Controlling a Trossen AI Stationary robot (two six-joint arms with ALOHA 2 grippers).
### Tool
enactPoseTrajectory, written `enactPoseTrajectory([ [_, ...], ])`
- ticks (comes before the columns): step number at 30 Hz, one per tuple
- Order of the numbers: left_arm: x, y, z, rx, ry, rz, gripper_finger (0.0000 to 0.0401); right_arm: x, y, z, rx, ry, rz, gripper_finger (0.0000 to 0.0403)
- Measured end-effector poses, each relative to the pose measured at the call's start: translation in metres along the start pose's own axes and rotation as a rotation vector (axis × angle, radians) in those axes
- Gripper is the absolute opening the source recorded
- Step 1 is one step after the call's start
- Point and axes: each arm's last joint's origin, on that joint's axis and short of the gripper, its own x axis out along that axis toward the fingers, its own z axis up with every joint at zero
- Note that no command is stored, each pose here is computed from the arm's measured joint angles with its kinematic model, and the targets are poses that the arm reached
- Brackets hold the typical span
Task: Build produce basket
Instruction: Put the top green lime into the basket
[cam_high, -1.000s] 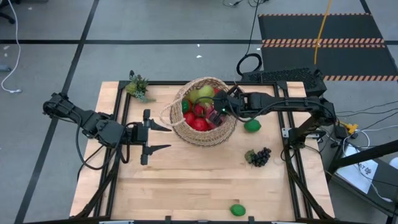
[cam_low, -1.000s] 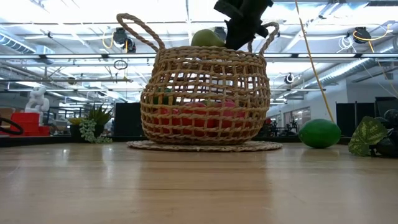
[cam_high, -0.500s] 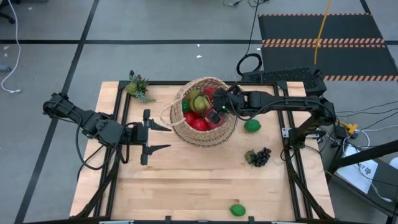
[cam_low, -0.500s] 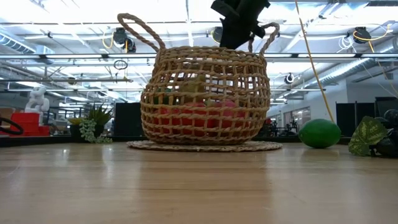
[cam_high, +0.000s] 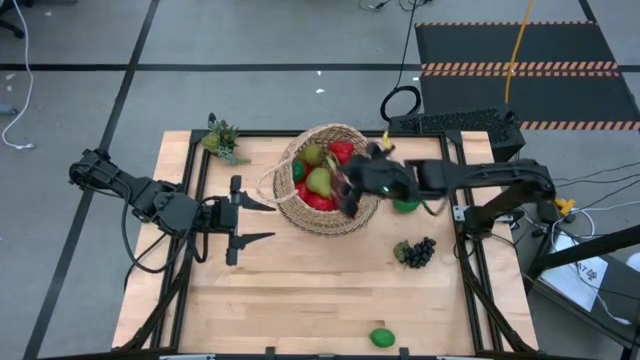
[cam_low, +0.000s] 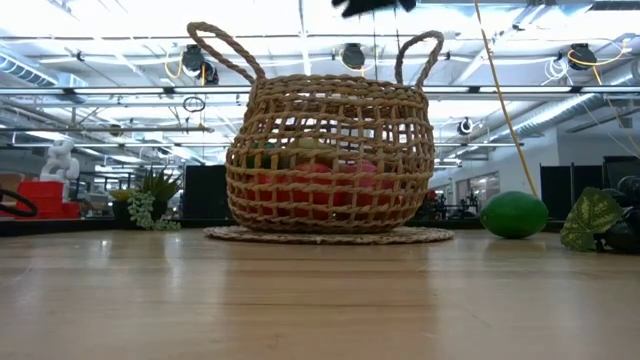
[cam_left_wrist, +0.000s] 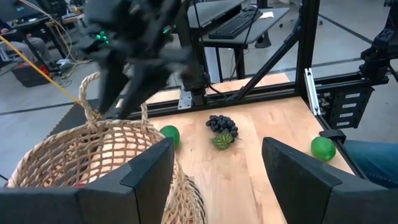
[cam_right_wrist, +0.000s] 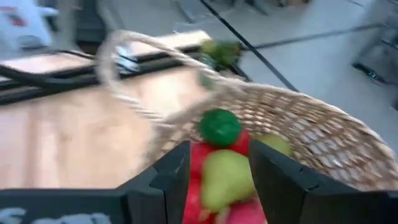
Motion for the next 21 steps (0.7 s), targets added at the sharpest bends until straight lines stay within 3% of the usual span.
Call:
enactPoseTrajectory([
  [8, 0.007, -0.004, 0.002, -0.008, -0.022, 0.001, 0.0243, -0.046, 0.038, -0.011, -0.061, 0.000, 0.150, 0.0157],
  [15, 0.025, -0.013, 0.002, 0.072, -0.041, 0.003, 0.0243, -0.072, 0.063, -0.038, -0.075, 0.098, 0.111, 0.0157],
  [21, 0.039, -0.019, -0.001, 0.152, -0.028, 0.007, 0.0243, -0.096, 0.083, -0.055, -0.080, 0.142, 0.180, 0.0157],
])
